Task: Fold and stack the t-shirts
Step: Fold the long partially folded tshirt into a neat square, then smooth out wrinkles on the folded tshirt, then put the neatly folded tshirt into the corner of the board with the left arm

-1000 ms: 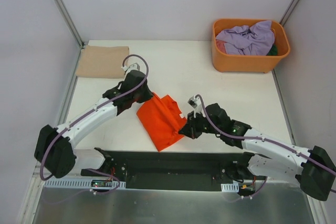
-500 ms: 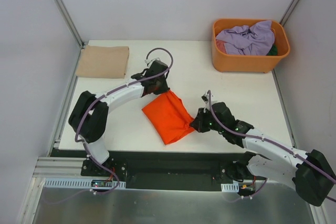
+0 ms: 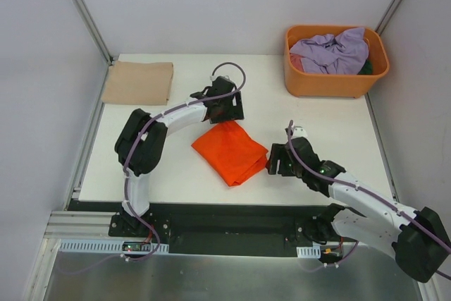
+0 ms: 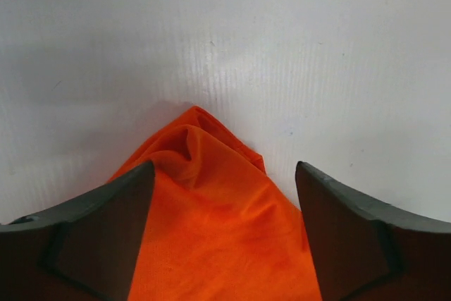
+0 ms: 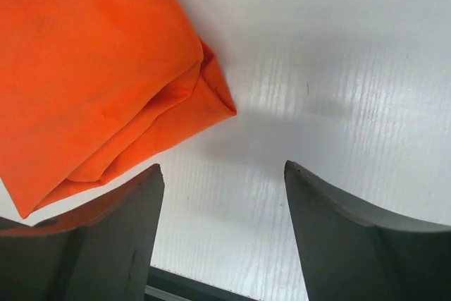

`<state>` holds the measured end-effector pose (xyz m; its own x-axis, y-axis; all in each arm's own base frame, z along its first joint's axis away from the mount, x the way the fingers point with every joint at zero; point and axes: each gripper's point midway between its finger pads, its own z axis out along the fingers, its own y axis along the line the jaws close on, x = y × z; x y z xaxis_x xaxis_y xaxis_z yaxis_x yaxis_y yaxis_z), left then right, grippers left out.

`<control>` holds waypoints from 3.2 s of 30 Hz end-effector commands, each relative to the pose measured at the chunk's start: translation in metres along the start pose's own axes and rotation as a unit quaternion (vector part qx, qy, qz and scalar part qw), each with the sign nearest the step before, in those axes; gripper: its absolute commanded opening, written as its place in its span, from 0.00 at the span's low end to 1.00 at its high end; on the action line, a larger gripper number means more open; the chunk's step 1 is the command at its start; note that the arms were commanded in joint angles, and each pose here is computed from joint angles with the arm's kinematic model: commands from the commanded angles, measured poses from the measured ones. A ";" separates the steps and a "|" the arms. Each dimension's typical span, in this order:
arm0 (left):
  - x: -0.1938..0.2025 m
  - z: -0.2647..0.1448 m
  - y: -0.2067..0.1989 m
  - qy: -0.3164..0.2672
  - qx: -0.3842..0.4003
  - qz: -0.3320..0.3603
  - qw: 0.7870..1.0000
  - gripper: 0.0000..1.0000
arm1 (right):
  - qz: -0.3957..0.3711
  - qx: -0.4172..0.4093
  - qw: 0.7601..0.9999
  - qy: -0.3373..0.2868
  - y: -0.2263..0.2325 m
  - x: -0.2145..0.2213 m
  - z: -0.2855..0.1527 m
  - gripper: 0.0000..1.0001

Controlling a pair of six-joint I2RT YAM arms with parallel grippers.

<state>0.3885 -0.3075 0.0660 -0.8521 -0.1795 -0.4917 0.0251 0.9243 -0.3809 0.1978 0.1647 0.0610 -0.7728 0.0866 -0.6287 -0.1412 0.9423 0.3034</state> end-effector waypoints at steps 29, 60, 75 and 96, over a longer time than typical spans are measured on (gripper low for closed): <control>0.005 0.000 -0.040 0.022 0.121 0.105 0.987 0.99 | -0.019 -0.066 0.994 0.091 0.049 -0.004 0.066 0.96; 0.081 -0.111 0.057 -0.014 0.027 -0.010 0.999 0.99 | -0.036 -0.306 0.947 0.088 0.113 0.004 -0.038 0.96; 0.095 -0.099 0.068 0.008 0.009 -0.003 1.000 0.97 | 0.004 -0.024 0.988 0.154 -0.005 0.078 0.029 0.96; 0.133 -0.042 0.036 0.110 0.031 -0.020 0.993 0.58 | -0.006 -0.135 0.989 -0.067 0.024 -0.006 -0.044 0.96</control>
<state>0.2657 -0.2699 0.0294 -0.9237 -0.1528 -0.3512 0.0222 0.8940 -0.4475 0.1726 0.1932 0.1181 -0.6914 0.1340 -0.7099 -0.3816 0.7667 0.5163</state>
